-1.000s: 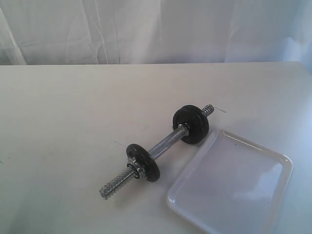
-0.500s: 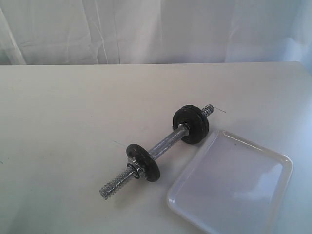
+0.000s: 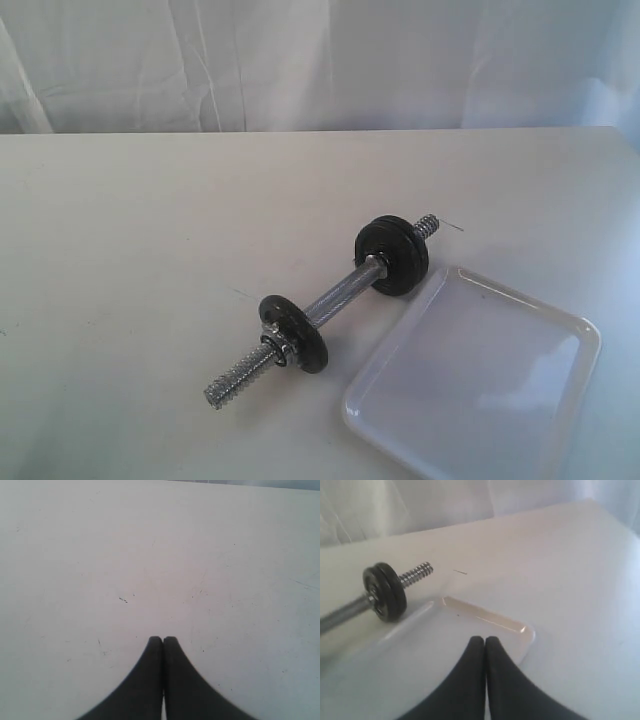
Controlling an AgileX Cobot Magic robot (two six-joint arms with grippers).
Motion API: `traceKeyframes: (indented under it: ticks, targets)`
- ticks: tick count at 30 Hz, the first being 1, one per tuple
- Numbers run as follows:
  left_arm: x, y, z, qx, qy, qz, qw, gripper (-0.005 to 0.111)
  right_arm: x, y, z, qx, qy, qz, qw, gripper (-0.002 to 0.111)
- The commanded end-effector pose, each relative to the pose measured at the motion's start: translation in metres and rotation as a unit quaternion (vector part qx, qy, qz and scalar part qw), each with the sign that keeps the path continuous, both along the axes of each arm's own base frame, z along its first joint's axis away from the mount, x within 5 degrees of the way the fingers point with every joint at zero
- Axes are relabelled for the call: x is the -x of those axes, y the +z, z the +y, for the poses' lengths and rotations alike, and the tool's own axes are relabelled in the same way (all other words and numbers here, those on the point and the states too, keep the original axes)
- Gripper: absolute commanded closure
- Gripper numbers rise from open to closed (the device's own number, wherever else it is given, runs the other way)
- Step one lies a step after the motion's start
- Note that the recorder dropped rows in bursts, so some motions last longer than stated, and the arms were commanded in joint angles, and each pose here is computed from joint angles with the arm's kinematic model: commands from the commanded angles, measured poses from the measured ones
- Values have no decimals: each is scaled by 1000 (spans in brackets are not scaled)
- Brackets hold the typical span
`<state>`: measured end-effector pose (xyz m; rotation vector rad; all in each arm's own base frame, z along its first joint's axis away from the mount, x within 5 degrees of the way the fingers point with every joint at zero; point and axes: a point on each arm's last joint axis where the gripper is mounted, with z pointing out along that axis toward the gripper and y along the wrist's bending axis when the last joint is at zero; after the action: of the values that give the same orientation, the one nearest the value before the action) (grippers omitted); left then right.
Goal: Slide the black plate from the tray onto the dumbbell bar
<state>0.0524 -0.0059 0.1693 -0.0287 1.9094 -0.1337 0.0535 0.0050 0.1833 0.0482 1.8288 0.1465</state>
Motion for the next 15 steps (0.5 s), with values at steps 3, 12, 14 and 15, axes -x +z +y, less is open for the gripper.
traceKeyframes:
  ticks: [3, 12, 14, 15]
  targets:
    - [0, -1, -1, 6, -3, 1, 1000, 107, 0, 0, 0, 215, 52, -21, 975, 108]
    - [0, -1, -1, 6, -3, 1, 1000, 107, 0, 0, 0, 180, 44, -19, 982, 108]
    - [0, -1, -1, 6, -3, 1, 1000, 107, 0, 0, 0, 153, 37, -17, 987, 108]
    - [0, -1, -1, 6, -3, 1, 1000, 107, 0, 0, 0, 139, 34, -16, 990, 108]
